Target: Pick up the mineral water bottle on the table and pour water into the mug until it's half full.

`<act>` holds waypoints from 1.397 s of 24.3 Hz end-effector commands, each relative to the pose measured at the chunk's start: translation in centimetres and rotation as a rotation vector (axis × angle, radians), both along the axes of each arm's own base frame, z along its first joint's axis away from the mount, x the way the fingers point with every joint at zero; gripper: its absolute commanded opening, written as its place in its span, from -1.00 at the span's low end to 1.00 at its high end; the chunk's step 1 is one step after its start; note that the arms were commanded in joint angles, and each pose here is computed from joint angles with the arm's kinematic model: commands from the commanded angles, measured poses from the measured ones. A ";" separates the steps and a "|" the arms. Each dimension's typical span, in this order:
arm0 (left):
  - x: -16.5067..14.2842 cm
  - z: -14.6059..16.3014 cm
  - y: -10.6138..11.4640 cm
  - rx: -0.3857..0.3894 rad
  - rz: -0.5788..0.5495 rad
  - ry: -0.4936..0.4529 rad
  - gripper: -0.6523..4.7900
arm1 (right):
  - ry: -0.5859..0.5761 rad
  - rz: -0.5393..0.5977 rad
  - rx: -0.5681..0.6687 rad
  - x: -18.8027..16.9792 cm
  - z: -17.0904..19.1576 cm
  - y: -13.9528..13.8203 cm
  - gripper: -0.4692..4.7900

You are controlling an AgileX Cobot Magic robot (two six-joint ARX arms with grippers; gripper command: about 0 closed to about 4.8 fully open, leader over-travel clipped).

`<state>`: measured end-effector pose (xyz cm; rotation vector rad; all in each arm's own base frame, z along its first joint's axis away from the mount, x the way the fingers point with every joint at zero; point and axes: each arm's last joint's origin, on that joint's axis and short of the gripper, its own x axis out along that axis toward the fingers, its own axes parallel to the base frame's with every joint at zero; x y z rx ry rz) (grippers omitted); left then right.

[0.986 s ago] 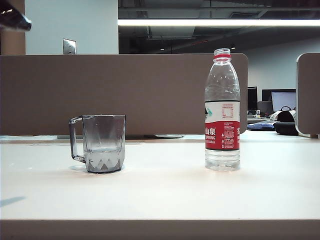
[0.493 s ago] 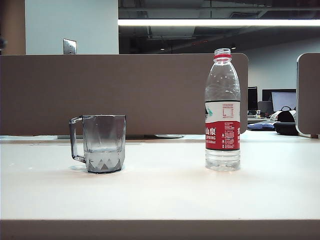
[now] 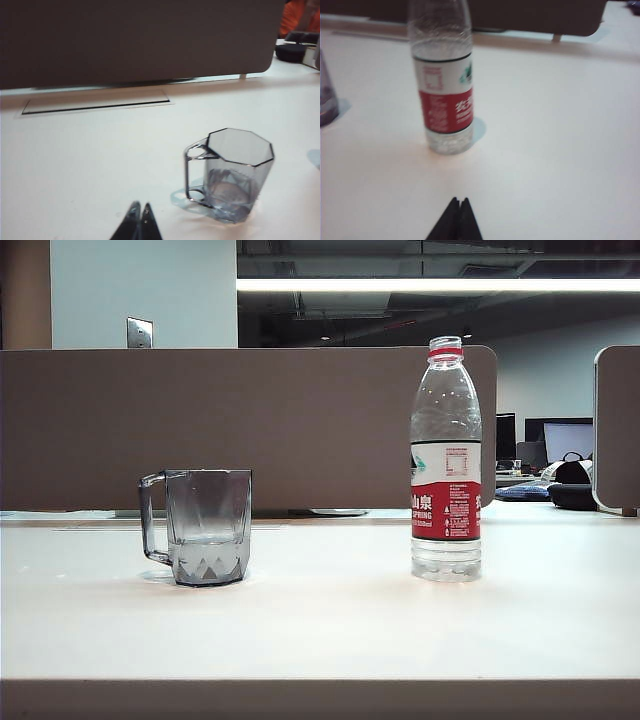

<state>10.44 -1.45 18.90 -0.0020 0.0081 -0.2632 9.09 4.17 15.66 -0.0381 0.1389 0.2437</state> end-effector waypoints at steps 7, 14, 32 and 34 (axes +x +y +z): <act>0.3 -2.6 0.6 -0.052 0.095 0.053 -0.78 | -0.097 -0.138 0.011 0.7 0.4 -1.3 -0.84; 0.3 -1.7 0.7 -0.041 0.117 -0.043 -0.78 | -0.133 -0.116 0.019 1.1 0.8 -2.8 -0.84; 0.3 -2.0 0.4 -0.035 0.137 -0.021 -0.78 | -0.135 -0.122 0.019 1.1 0.8 -2.9 -0.84; 0.3 -2.0 0.2 -0.035 0.110 -0.017 -0.78 | -0.133 -0.122 0.018 1.1 0.8 -2.9 -0.84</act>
